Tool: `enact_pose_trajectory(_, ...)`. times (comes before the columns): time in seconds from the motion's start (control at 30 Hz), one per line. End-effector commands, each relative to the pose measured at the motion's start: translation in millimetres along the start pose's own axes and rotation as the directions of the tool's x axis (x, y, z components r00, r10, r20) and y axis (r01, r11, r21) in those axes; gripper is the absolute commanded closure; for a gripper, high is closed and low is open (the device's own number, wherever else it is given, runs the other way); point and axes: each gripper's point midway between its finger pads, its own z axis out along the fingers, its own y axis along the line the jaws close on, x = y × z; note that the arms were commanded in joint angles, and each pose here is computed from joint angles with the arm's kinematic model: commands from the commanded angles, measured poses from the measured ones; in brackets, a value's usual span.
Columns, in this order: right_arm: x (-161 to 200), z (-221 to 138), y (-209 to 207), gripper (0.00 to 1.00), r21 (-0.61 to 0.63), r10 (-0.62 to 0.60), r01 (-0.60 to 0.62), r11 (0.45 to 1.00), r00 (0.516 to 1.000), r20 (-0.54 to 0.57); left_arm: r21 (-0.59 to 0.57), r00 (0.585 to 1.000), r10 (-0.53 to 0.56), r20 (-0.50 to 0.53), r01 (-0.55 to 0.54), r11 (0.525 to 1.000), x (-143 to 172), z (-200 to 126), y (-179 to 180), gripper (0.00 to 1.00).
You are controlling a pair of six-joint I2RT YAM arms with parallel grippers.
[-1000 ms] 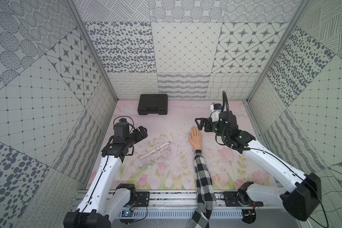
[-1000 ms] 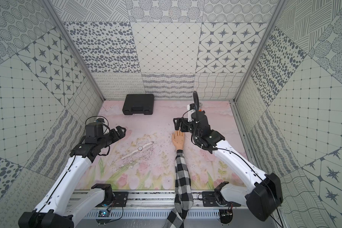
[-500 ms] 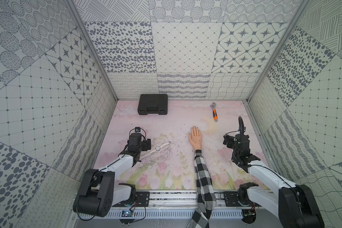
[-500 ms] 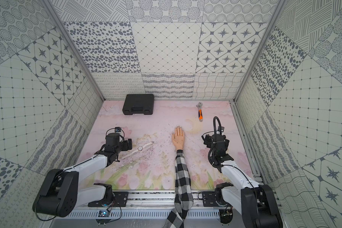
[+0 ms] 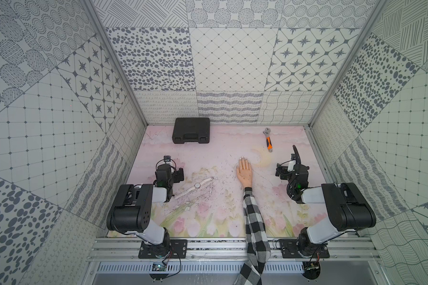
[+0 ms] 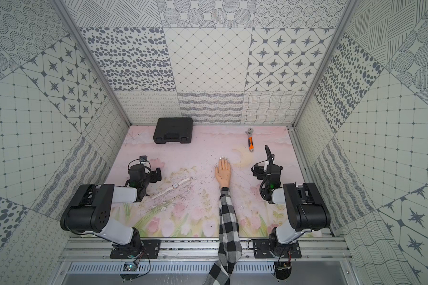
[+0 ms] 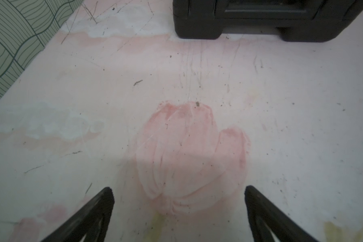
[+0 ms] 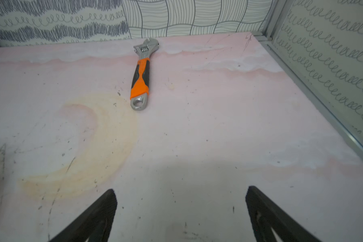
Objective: Take off the watch
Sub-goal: Reset both arms
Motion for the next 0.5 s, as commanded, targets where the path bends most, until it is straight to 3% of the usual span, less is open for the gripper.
enact_pose_trajectory(0.0, -24.9, 0.4, 9.3, 0.02, -0.063, -0.005, 0.009, 0.998, 0.997, 0.073, 0.046, 0.993, 0.001, 0.118, -0.007, 0.999, -32.1, 0.6, -6.0, 0.01)
enact_pose_trajectory(0.47, -24.4, 1.3, 12.1, 0.02, -0.065, -0.016, 0.020, 0.998, 0.998, 0.064, 0.031, 0.992, 0.014, 0.126, -0.018, 0.999, -33.4, -0.2, -6.6, 0.02)
